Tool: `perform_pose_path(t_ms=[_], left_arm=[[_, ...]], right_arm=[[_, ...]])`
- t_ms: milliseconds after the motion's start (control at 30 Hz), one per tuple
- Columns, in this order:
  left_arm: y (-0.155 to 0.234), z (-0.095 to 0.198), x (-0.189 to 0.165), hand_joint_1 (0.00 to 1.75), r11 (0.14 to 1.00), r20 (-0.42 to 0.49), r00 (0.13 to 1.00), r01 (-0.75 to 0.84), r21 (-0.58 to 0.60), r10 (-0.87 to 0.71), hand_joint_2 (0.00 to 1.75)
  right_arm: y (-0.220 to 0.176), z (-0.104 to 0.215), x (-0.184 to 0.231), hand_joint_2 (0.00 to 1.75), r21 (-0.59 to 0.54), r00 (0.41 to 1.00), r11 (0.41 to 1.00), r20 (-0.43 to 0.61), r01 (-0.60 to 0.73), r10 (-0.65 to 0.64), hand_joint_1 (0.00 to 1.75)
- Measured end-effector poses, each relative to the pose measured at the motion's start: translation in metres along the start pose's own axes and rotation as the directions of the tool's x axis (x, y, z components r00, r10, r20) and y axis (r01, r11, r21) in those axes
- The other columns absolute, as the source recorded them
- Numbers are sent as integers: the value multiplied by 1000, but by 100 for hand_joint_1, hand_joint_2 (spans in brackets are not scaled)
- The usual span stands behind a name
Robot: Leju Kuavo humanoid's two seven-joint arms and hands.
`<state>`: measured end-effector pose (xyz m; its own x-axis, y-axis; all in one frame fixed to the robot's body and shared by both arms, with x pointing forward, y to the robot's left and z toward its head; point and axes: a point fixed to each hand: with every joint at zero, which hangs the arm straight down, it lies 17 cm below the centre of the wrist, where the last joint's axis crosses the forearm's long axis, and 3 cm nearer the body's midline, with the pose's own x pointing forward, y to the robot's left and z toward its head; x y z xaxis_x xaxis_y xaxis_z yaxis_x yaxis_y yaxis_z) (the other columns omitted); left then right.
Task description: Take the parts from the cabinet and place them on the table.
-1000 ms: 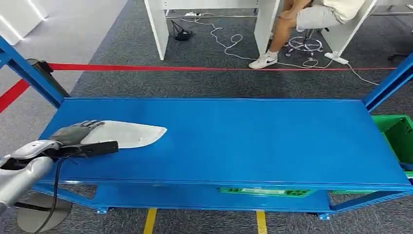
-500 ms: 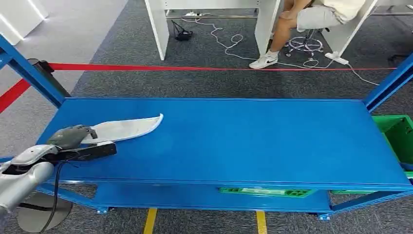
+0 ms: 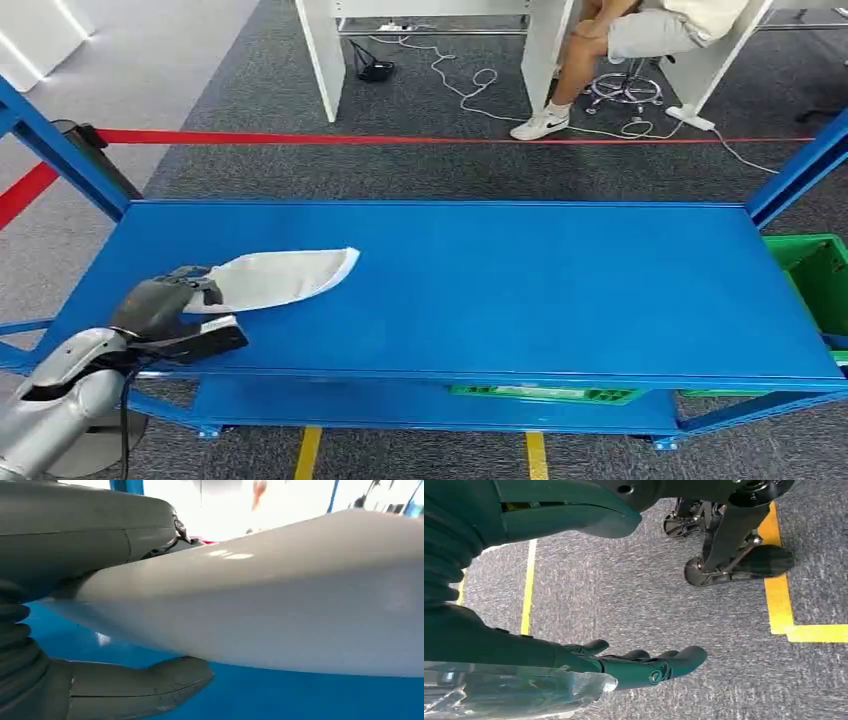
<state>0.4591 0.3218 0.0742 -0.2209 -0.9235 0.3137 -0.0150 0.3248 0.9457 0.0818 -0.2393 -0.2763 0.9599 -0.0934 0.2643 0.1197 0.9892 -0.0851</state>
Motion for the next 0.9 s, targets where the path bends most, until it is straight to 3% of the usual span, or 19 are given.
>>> perform_pose_path(t_ms=[500, 700, 800, 900], left_arm=[[55, 26, 43, 175, 928, 120, 983, -174, 331, 142, 175], [63, 30, 52, 175, 901, 136, 974, -222, 371, 184, 175], [76, 35, 63, 175, 852, 192, 950, -307, 423, 247, 175], [94, 40, 84, 175, 743, 287, 871, -489, 457, 398, 175]], right_arm=[[1, 0, 0, 175, 4, 1000, 1000, 2, -23, 23, 0], [1, 0, 1, 175, 4, 1000, 1000, 3, -25, 25, 0], [1, 0, 1, 175, 3, 1000, 1000, 6, -25, 25, 0], [0, 0, 3, 175, -3, 1000, 1000, 14, -24, 25, 0]])
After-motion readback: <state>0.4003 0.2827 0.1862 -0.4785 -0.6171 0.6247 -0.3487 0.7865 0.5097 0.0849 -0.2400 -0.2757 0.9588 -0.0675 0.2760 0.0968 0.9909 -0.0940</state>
